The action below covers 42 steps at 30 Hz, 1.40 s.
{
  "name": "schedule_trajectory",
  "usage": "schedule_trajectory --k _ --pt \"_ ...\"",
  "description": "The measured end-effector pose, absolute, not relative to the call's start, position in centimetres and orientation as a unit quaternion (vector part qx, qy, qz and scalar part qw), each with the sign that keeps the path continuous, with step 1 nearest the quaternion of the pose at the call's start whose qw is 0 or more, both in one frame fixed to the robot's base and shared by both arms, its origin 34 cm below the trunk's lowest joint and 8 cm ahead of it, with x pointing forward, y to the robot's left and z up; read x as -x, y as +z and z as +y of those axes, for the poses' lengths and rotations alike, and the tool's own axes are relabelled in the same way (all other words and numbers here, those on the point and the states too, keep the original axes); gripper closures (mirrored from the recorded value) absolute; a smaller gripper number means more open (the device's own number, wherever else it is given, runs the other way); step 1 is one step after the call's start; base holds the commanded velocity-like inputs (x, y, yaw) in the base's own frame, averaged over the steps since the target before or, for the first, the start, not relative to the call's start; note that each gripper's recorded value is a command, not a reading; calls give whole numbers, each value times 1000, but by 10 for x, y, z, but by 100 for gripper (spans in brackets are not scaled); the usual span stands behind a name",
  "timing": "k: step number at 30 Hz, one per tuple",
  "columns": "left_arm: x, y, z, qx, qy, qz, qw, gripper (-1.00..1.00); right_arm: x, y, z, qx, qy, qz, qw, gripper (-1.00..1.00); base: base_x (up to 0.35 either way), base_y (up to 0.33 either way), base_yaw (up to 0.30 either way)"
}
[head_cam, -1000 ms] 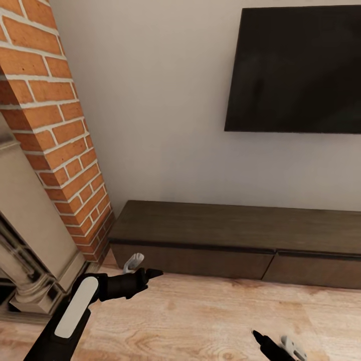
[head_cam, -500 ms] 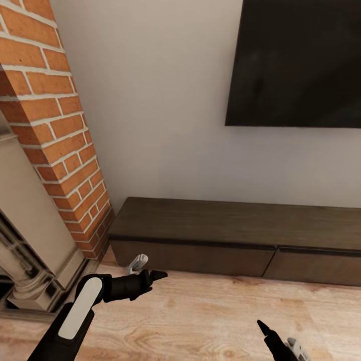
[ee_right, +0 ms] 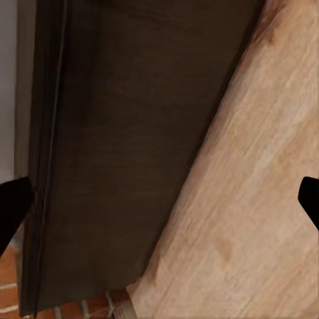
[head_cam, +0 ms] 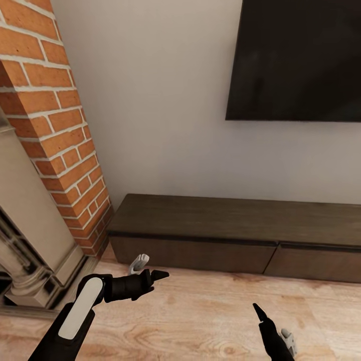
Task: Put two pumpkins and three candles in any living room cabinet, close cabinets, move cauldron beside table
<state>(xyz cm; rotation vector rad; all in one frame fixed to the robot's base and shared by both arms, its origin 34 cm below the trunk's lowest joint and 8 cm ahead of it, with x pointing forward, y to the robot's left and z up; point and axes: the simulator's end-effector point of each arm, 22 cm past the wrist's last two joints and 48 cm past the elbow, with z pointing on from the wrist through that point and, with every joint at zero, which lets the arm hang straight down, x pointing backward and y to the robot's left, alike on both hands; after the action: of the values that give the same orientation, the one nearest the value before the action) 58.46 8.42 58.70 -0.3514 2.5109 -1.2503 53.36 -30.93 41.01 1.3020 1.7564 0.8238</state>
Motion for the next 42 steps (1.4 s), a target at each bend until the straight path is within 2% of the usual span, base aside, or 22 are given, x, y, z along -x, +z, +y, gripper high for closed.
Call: schedule_trajectory --k 6,14,23,42 --pt "-582 580 80 127 -452 869 154 -100 -543 421 -318 -534 363 634 426 -100 0 0 0" --pt "-578 563 80 128 -454 868 154 -100 -544 410 -314 -534 379 626 424 -100 0 0 0" --pt "-573 544 81 127 -455 868 153 -100 -562 449 -299 -480 483 571 458 -100 0 0 0" --pt "-534 542 44 148 -551 816 94 -100 -558 452 -316 -485 508 516 490 -100 29 0 0"
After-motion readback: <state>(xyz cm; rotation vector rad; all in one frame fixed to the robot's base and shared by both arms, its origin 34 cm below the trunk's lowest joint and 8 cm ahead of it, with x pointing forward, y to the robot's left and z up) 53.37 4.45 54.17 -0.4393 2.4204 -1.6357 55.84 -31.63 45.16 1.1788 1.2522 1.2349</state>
